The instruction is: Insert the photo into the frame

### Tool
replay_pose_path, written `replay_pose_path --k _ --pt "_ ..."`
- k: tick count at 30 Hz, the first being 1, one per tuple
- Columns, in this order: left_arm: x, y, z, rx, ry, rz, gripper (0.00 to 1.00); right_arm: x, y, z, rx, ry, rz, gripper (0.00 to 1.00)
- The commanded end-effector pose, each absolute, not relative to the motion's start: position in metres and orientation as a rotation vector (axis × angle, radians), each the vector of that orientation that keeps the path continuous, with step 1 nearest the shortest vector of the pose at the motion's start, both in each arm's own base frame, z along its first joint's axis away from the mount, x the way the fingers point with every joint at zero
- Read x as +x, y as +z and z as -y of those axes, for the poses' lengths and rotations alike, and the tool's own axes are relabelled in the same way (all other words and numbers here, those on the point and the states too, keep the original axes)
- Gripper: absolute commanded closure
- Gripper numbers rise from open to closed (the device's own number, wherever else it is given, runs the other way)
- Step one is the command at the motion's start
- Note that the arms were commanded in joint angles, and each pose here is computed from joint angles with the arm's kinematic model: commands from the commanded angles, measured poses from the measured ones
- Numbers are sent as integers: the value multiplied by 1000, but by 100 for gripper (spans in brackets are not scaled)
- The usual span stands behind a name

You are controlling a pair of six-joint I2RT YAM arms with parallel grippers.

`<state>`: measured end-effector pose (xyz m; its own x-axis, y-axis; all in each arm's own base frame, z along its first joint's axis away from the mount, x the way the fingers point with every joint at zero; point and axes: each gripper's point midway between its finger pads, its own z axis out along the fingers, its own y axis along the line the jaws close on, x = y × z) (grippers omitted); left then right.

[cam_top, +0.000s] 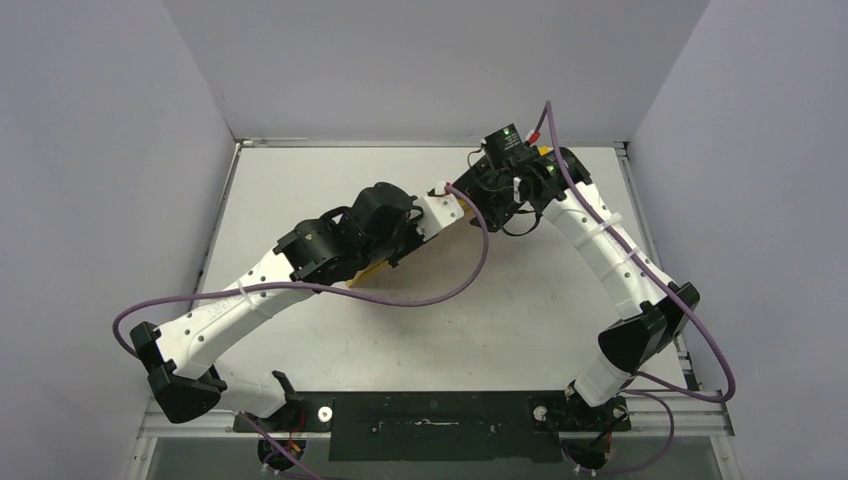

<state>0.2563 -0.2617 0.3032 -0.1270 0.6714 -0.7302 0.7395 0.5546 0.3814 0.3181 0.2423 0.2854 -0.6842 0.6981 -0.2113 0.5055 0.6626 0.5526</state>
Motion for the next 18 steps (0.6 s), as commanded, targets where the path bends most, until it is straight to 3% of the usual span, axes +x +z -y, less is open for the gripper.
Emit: replay_pose_path --k 1,5,8,10,13,18 --pt "270 341 276 1046 -99 -1713 100 314 296 -251 960 718 -2405 41" --pt "269 335 276 1052 -96 -1724 100 312 290 -256 974 733 -2403 51" --pt "267 329 275 1055 -100 -1742 100 315 292 -251 979 713 -2377 67" --pt "266 326 274 1055 -105 -1749 96 315 293 -250 974 708 -2375 72" --pt "264 320 275 1054 -121 -1762 81 312 292 -248 972 698 -2387 77" --pt "255 317 281 1042 -201 -1775 41 308 286 -243 954 683 -2408 83"
